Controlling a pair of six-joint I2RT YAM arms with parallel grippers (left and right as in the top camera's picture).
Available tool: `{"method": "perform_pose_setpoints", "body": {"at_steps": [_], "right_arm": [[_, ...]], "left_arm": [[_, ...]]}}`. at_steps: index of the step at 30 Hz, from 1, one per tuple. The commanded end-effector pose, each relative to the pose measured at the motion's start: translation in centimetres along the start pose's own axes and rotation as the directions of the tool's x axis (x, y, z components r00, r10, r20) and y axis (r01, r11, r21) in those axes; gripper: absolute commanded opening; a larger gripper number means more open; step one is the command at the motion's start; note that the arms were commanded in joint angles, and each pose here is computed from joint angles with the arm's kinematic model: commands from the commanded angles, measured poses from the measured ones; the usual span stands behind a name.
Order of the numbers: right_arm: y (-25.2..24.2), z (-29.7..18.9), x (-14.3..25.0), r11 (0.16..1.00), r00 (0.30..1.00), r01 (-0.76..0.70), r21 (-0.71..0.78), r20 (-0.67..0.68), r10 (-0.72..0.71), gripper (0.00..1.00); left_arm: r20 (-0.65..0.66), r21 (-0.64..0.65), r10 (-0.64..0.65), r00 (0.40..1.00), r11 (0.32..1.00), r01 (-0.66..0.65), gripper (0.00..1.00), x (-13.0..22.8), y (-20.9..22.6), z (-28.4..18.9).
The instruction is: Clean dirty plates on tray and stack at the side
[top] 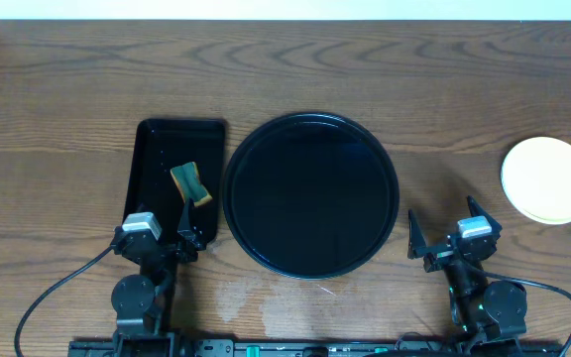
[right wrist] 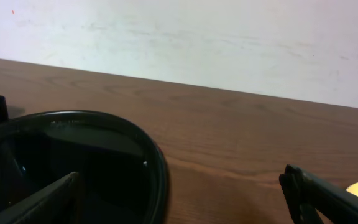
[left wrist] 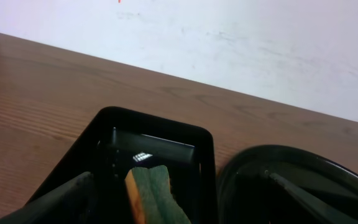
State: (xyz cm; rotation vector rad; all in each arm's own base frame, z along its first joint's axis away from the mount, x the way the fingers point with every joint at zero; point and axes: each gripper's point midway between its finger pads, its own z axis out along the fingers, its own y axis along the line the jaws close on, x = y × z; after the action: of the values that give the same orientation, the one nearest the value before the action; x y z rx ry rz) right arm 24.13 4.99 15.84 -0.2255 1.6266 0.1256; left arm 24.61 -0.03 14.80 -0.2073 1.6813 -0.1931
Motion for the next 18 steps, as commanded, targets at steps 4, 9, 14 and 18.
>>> {"method": "perform_pose_setpoints", "body": {"at_steps": [4, 9, 14, 18], "right_arm": [[-0.13, -0.02, 0.05, 1.000, 1.000, 0.005, 0.004, 0.001, -0.005, 0.99], [-0.14, -0.02, 0.05, 1.000, 1.000, 0.005, 0.005, 0.001, -0.005, 0.99], [-0.13, -0.02, 0.05, 1.000, 1.000, 0.005, 0.004, 0.001, -0.005, 0.99], [-0.14, -0.02, 0.05, 1.000, 1.000, 0.005, 0.005, 0.001, -0.005, 0.99]], "left_arm": [[-0.057, -0.001, 0.005, 0.998, 1.000, -0.005, 0.86, 1.59, 0.16, 0.05], [-0.036, -0.004, 0.005, 0.999, 1.000, -0.005, 0.86, 1.12, 0.23, -0.04], [-0.025, -0.001, 0.005, 1.000, 1.000, -0.005, 0.86, 0.88, 0.16, -0.10], [-0.026, -0.001, 0.005, 1.000, 1.000, -0.005, 0.86, 0.89, 0.16, -0.10]]}}
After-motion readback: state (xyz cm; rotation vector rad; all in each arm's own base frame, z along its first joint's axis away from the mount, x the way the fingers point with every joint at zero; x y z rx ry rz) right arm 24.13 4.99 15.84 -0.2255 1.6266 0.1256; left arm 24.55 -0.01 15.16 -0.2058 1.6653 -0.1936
